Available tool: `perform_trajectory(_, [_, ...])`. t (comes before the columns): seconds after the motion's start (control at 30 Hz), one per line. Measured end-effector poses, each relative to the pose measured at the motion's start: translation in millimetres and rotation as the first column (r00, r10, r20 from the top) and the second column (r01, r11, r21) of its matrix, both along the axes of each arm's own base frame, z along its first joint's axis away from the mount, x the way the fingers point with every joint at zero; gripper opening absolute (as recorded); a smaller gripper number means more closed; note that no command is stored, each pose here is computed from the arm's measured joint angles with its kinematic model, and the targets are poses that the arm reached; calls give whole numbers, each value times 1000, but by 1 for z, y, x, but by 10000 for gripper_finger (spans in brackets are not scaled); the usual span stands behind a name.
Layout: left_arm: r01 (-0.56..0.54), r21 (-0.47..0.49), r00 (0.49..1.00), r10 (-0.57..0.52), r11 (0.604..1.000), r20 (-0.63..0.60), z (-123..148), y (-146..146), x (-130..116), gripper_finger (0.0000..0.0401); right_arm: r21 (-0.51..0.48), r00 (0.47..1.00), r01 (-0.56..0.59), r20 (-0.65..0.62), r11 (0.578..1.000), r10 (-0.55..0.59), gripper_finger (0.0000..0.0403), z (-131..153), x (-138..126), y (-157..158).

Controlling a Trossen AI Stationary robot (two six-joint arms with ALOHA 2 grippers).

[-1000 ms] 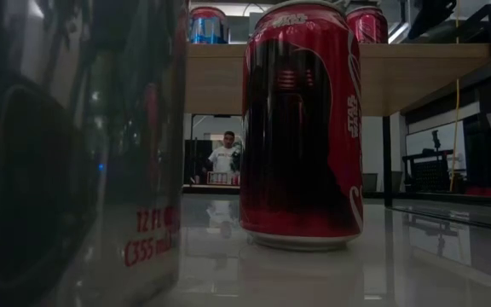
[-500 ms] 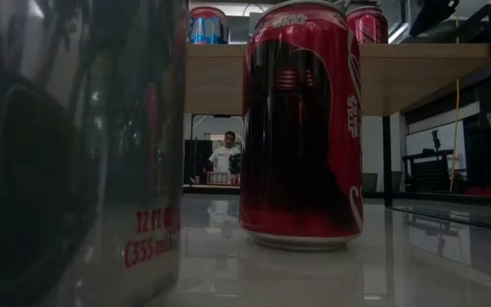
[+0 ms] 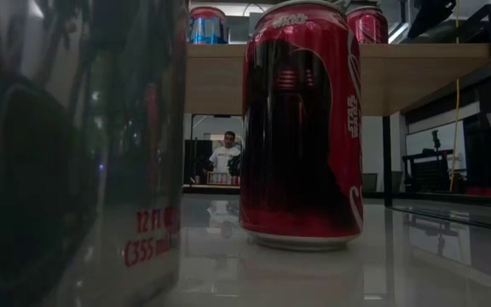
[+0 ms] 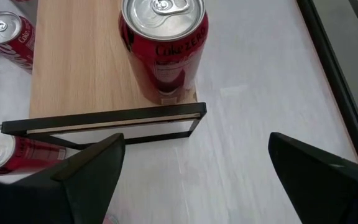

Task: Place canned beverage on shelf
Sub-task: Put the red soda can on the shelf

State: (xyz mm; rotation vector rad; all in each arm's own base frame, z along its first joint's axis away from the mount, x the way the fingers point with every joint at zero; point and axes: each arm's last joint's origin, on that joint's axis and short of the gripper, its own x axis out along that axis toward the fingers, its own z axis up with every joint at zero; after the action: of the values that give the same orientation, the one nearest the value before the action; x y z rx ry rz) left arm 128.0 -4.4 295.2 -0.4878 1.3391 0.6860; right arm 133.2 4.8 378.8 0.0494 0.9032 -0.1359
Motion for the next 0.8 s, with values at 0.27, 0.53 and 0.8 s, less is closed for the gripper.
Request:
perform_trajectory(0.27, [5, -6, 1000, -5, 1000, 9, -18, -1, 5, 373, 0, 1000, 0, 0, 1000, 0, 388, 0, 0, 0])
perform_trajectory(0.53, [7, -3, 1000, -7, 1000, 15, -39, -1, 9, 373, 0, 1000, 0, 0, 1000, 0, 388, 0, 0, 0])
perform_trajectory(0.8, [1, -6, 999, -1, 1000, 42, -60, -1, 13, 373, 0, 1000, 0, 0, 1000, 0, 388, 0, 0, 0])
